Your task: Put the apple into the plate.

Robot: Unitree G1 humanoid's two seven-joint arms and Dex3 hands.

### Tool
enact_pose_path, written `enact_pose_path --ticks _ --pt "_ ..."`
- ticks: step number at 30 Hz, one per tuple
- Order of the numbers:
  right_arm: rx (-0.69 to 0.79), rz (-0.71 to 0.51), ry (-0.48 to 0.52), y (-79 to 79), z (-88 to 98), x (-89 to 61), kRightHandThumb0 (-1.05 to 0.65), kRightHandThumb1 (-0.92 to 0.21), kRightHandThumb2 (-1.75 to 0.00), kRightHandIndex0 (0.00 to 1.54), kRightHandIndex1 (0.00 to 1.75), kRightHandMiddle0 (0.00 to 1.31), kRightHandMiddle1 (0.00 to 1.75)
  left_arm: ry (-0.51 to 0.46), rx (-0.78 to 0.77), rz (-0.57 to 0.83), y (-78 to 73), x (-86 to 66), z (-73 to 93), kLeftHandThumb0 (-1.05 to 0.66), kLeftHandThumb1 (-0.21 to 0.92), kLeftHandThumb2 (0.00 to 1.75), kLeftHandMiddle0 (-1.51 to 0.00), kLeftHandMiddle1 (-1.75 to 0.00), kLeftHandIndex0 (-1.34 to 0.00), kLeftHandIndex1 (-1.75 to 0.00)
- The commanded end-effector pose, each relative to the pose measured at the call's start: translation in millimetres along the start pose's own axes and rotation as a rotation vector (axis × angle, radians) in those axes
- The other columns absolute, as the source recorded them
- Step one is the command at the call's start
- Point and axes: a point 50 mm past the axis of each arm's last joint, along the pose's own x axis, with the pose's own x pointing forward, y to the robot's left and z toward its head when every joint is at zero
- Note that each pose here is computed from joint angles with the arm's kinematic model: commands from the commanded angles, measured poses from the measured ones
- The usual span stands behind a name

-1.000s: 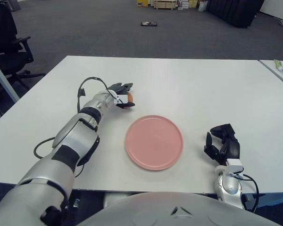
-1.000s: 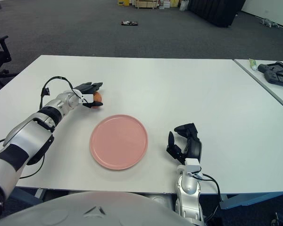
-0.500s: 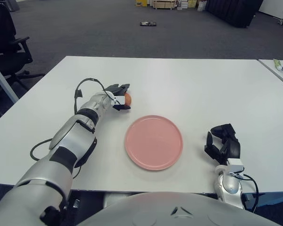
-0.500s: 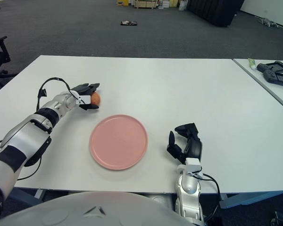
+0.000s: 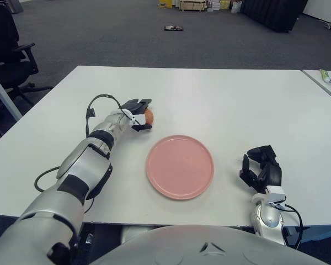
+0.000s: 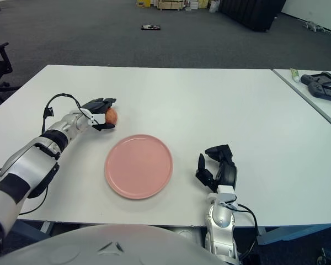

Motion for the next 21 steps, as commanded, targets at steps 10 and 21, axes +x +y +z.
enact_pose_path --ticks 10,21 --pt "-0.011 -0.007 -0.034 0.6 4.9 3.2 -0.40 -0.59 -0.98 0.63 1.58 0.40 1.75 -0.016 -0.041 0.044 -25.2 -7.0 0.6 -0.47 0.43 1.05 -0.21 -1.42 -0.20 -1.67" --pt "-0.005 -0.018 -0.030 -0.1 5.7 2.9 -0.40 -0.59 -0.97 0.60 1.57 0.40 1.75 -0.071 -0.006 0.142 -21.9 -3.8 14.2 -0.03 0.10 1.52 -0.78 -1.62 -0.58 -1.74"
